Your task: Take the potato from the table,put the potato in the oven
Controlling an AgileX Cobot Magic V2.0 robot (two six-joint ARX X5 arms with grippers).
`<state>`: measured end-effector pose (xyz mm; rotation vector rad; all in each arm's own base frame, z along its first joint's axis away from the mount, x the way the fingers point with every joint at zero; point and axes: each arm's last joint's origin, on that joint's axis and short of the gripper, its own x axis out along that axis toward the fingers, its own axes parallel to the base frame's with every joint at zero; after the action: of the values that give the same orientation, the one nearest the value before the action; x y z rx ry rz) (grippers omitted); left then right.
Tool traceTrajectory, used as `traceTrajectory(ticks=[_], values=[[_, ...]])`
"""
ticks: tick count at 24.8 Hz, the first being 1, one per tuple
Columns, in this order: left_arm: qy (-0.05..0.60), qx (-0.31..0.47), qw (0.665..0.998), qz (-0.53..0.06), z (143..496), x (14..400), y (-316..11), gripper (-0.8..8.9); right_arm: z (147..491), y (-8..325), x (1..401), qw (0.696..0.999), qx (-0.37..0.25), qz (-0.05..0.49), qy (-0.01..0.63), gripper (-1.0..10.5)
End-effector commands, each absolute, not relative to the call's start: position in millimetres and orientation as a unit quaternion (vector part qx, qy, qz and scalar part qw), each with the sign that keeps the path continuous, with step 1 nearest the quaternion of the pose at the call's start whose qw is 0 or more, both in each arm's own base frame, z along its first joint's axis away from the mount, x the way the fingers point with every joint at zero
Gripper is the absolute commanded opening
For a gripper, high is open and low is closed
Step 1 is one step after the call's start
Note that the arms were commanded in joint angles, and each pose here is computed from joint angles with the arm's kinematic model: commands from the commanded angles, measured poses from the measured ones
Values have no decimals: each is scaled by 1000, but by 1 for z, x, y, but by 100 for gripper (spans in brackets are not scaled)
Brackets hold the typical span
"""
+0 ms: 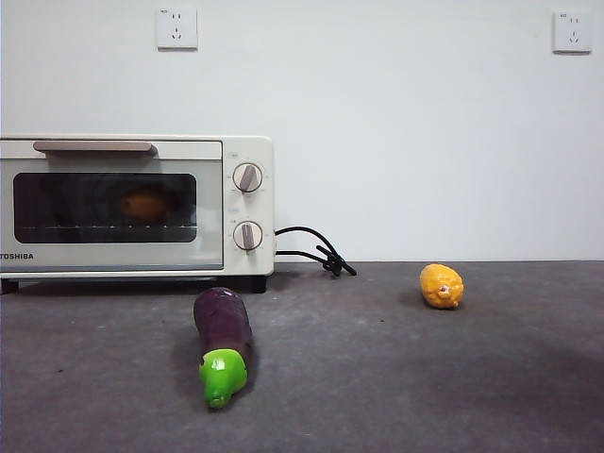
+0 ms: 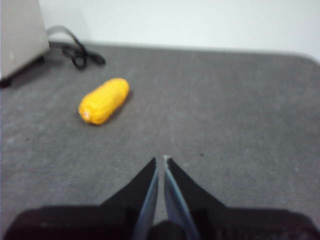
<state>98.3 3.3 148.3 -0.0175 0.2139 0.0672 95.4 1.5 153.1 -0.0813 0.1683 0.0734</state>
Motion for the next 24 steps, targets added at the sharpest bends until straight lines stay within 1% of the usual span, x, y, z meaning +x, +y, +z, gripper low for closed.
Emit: traceTrajectory(ticks=[1,4,7,24], values=[[107,-14,994,36,146,99,4,-4,150,1,96,995,-37,24,89,32],[107,-14,993,36,146,99,4,-4,150,0,96,996,-12,10,90,33],[107,-14,993,36,146,99,4,-4,149,0,96,996,-2,8,91,32],[107,-14,993,36,146,99,4,-4,150,0,96,996,1,6,90,32]])
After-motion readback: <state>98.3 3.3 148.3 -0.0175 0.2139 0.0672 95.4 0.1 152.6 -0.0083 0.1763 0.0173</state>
